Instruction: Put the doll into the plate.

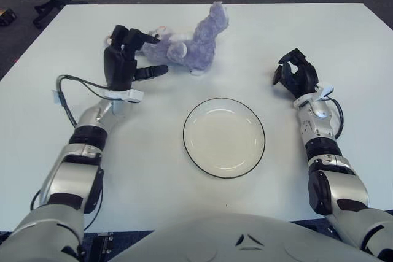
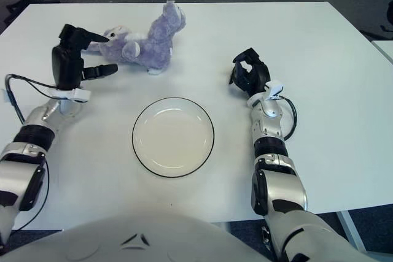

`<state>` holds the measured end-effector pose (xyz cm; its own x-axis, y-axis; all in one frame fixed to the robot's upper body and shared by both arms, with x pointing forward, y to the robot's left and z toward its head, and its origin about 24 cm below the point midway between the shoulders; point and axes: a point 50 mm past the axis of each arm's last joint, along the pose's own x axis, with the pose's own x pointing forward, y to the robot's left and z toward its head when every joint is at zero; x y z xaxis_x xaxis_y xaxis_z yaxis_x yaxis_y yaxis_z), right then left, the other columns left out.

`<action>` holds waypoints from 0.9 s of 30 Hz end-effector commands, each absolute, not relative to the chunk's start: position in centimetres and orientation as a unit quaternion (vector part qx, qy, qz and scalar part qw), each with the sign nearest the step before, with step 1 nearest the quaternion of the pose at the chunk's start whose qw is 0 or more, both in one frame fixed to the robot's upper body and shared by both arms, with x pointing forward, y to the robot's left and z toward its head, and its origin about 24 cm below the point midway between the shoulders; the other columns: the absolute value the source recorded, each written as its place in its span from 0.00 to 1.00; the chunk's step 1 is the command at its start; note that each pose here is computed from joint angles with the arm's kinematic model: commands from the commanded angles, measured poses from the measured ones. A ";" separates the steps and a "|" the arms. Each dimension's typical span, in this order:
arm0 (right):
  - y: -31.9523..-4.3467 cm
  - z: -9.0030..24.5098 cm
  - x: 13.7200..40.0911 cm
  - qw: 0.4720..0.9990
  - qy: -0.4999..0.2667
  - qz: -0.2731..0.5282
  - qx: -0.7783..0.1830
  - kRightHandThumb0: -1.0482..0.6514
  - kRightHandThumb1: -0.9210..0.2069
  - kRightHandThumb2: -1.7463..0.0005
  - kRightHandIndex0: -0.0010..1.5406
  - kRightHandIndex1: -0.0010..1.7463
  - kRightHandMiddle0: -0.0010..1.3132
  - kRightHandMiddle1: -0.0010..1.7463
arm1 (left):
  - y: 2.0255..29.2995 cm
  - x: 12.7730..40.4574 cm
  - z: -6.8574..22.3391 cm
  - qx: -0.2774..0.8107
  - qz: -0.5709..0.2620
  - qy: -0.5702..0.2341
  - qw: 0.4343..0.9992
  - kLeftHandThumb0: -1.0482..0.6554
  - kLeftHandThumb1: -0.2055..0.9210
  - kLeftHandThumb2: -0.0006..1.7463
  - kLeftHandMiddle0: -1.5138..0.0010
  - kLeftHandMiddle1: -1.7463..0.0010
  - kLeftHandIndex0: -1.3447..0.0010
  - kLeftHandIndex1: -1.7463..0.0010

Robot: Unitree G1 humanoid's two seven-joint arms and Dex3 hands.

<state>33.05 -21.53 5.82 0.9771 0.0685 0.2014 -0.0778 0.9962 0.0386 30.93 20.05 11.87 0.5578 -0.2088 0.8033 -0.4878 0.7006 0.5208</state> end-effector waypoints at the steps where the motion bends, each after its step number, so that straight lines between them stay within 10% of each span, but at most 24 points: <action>1: -21.1 3.4 32.1 0.998 -0.050 0.036 0.032 0.39 0.21 0.52 0.58 1.00 0.27 1.00 | 20.7 31.7 13.8 0.406 0.074 -0.470 0.780 0.42 0.98 0.11 0.85 0.50 0.77 0.29; 7: -21.1 3.5 32.1 0.998 -0.048 0.036 0.029 0.39 0.21 0.52 0.58 1.00 0.27 1.00 | 20.9 31.8 14.1 0.418 0.068 -0.465 0.777 0.42 0.99 0.02 0.81 0.60 0.84 0.44; 12: -21.1 3.5 32.1 0.998 -0.043 0.036 0.023 0.39 0.21 0.53 0.57 1.00 0.26 1.00 | 21.0 32.1 14.4 0.446 0.063 -0.456 0.768 0.33 1.00 0.04 0.77 0.91 0.87 0.60; 21: -21.1 3.5 32.2 0.998 -0.041 0.036 0.021 0.39 0.20 0.53 0.57 1.00 0.26 1.00 | 21.1 32.2 14.6 0.468 0.060 -0.447 0.760 0.31 1.00 0.04 0.77 0.98 0.88 0.64; 27: -21.1 3.5 32.2 0.998 -0.039 0.037 0.017 0.39 0.19 0.54 0.57 1.00 0.26 1.00 | 21.5 32.6 14.6 0.507 0.052 -0.421 0.750 0.22 0.96 0.00 0.88 1.00 0.90 0.86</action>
